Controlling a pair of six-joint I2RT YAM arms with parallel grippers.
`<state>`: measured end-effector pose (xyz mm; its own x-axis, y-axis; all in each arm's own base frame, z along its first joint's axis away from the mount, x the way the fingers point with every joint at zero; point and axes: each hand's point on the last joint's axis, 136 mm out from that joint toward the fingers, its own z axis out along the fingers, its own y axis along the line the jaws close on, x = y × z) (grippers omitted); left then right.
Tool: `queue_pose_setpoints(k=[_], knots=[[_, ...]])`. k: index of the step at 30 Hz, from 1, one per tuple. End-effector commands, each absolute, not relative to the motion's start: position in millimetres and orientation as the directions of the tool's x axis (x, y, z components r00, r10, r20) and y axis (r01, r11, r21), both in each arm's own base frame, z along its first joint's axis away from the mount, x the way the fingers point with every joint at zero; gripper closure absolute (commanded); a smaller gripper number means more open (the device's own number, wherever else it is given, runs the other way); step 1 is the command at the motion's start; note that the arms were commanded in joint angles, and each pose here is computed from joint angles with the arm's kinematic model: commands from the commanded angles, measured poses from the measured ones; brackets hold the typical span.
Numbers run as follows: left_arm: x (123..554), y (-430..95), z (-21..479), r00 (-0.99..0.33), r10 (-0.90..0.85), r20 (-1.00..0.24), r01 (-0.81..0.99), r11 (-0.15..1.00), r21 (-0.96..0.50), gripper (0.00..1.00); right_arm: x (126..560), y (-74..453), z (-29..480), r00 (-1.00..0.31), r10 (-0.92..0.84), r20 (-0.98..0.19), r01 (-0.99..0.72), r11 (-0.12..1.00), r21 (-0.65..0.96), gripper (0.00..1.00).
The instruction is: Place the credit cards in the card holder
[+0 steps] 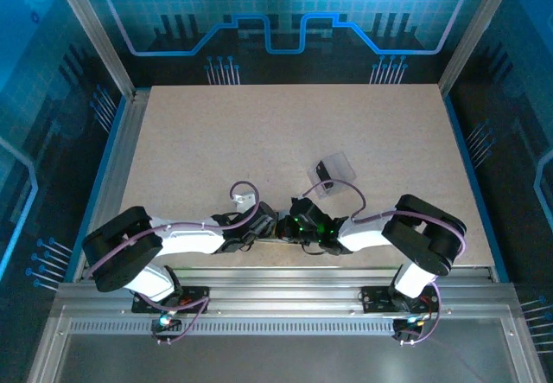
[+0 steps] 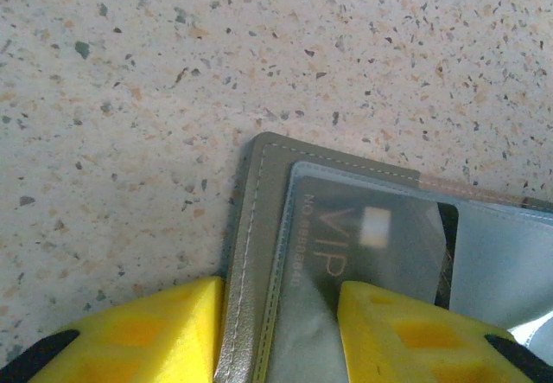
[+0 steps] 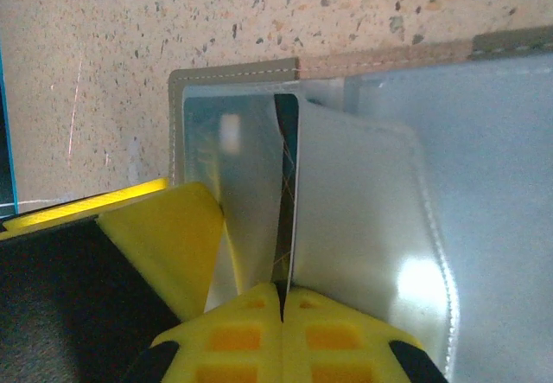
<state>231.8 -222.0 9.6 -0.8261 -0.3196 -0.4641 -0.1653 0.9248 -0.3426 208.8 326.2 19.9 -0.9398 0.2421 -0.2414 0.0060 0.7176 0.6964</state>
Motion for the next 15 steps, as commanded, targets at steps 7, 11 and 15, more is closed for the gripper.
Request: queue_pose_setpoints(k=[7,11,15], knots=[[146,-227,-42,-0.971,-0.205,-0.12,-0.16,0.938,-0.306,0.58,190,321,28,-0.971,0.038,-0.237,-0.112,0.801,0.588,0.6],[145,-223,-43,-0.971,-0.204,-0.127,-0.16,0.943,-0.291,0.58,193,314,42,-0.96,-0.034,-0.279,-0.179,0.84,0.512,0.57],[147,-225,-42,-0.972,-0.197,-0.131,-0.153,0.944,-0.292,0.58,197,308,60,-0.942,-0.095,-0.323,-0.241,0.859,0.451,0.53]])
